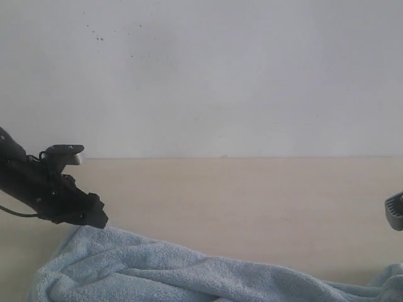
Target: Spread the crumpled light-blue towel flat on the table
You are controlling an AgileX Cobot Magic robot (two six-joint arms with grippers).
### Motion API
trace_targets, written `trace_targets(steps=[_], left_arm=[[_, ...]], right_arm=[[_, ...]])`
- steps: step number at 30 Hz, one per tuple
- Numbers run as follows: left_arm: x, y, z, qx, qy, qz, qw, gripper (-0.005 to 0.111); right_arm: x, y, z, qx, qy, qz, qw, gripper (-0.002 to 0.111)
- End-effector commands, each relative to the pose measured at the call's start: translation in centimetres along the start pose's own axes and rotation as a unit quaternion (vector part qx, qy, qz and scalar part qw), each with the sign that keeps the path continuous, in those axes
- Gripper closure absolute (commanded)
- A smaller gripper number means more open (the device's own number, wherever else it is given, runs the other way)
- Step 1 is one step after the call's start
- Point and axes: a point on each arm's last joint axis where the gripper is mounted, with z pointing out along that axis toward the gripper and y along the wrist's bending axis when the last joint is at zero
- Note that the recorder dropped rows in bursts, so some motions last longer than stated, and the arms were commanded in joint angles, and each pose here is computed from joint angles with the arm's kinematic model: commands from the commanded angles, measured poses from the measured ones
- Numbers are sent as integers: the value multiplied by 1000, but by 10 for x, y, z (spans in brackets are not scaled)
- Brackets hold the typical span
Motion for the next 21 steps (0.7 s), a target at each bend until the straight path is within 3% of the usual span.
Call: trace_targets(steps=[1, 10, 12, 15, 21], left_arm=[[-7, 6, -1, -28, -17, 4, 999, 43], [2, 12, 15, -34, 11, -5, 999, 45], [4, 10, 15, -24, 23, -5, 999, 64], [7, 7, 15, -9, 39, -6, 999, 102], [-3, 0, -11, -12, 20, 16, 1000, 103]], right_arm=[[-2, -1, -3, -1, -10, 2, 1000, 108], [-2, -1, -3, 3, -11, -2, 1000, 108], [-2, -1, -3, 3, -11, -2, 1000, 108], [-2, -1, -3, 3, -11, -2, 1000, 108], [-2, -1, -3, 4, -11, -3, 1000, 108]])
